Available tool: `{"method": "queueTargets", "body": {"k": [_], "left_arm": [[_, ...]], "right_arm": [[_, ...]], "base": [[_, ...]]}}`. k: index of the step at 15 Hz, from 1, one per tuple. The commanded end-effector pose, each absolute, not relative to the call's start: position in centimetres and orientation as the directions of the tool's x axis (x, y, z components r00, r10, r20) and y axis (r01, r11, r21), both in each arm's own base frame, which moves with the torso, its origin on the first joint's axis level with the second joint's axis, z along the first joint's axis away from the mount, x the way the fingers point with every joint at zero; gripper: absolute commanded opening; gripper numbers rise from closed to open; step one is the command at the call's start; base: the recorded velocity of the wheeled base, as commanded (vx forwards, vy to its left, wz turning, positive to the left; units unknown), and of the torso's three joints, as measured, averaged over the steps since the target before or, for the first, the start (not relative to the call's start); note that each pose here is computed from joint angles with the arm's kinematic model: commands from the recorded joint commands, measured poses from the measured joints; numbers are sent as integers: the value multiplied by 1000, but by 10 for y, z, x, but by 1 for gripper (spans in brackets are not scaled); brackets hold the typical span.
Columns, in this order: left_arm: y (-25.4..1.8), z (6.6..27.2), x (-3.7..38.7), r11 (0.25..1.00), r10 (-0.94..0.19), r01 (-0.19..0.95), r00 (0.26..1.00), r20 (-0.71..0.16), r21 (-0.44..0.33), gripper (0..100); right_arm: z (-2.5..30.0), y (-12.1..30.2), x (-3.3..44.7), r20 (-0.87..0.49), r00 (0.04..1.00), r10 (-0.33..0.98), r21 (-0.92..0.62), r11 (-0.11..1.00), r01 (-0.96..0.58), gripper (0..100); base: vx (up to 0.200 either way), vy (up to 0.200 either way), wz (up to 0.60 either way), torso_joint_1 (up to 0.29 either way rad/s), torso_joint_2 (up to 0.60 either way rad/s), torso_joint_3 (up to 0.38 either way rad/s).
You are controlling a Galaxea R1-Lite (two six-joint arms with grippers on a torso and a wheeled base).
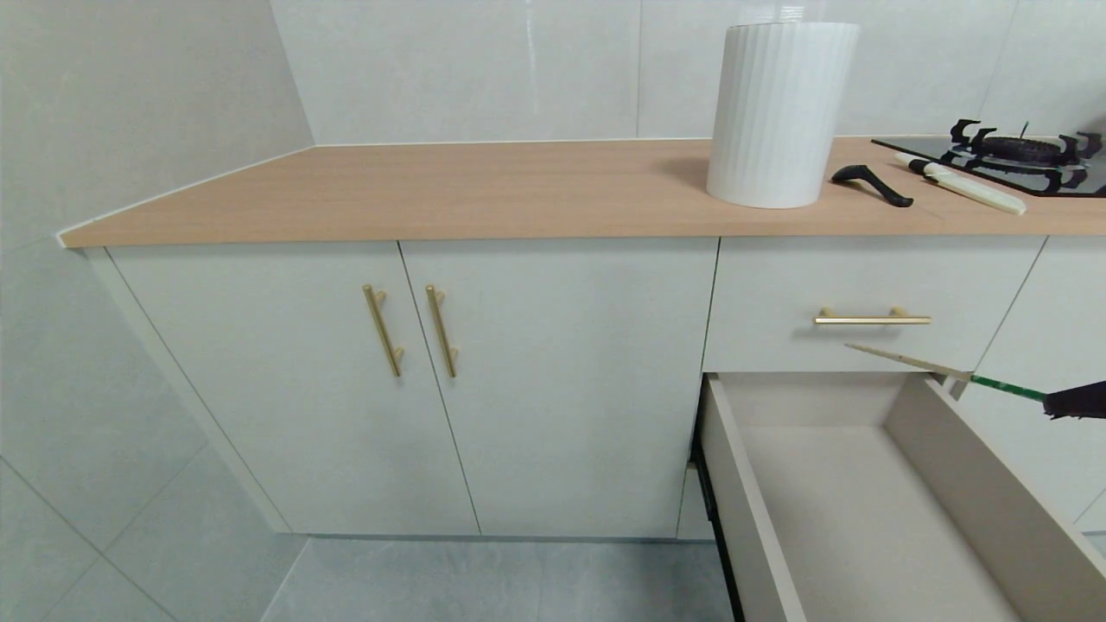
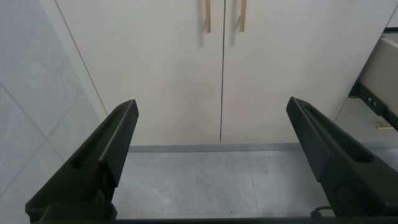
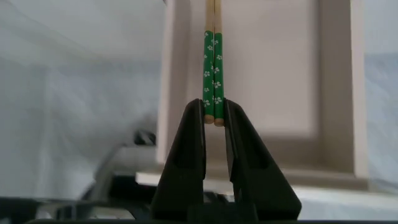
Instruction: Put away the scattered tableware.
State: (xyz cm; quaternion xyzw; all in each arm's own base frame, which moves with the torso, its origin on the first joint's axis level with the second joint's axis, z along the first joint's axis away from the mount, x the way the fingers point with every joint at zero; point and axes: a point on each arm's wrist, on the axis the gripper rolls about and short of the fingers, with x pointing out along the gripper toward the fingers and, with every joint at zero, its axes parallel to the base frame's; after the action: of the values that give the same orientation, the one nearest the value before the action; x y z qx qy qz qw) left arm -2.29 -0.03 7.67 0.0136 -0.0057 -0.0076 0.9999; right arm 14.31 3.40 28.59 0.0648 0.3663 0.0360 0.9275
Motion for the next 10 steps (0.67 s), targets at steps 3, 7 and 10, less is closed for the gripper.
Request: {"method": "queueTargets", "body": {"k": [3, 7, 10], "left_arm": [[0, 77, -23, 1000, -15, 15, 1000, 12, 28, 100], [0, 77, -23, 1000, -15, 15, 1000, 11, 28, 100], [0, 77, -23, 1000, -15, 15, 1000, 12, 28, 100]], "right_arm": [[255, 56, 180, -804, 585, 104, 96, 994, -45, 0], [208, 70, 226, -909, 415, 48, 45, 999, -15, 0], [169, 79, 253, -925, 379, 34, 32, 999, -13, 0]], "base": [[0, 0, 0, 0, 0, 0], [0, 0, 0, 0, 0, 0], [0, 0, 0, 0, 0, 0]]}}
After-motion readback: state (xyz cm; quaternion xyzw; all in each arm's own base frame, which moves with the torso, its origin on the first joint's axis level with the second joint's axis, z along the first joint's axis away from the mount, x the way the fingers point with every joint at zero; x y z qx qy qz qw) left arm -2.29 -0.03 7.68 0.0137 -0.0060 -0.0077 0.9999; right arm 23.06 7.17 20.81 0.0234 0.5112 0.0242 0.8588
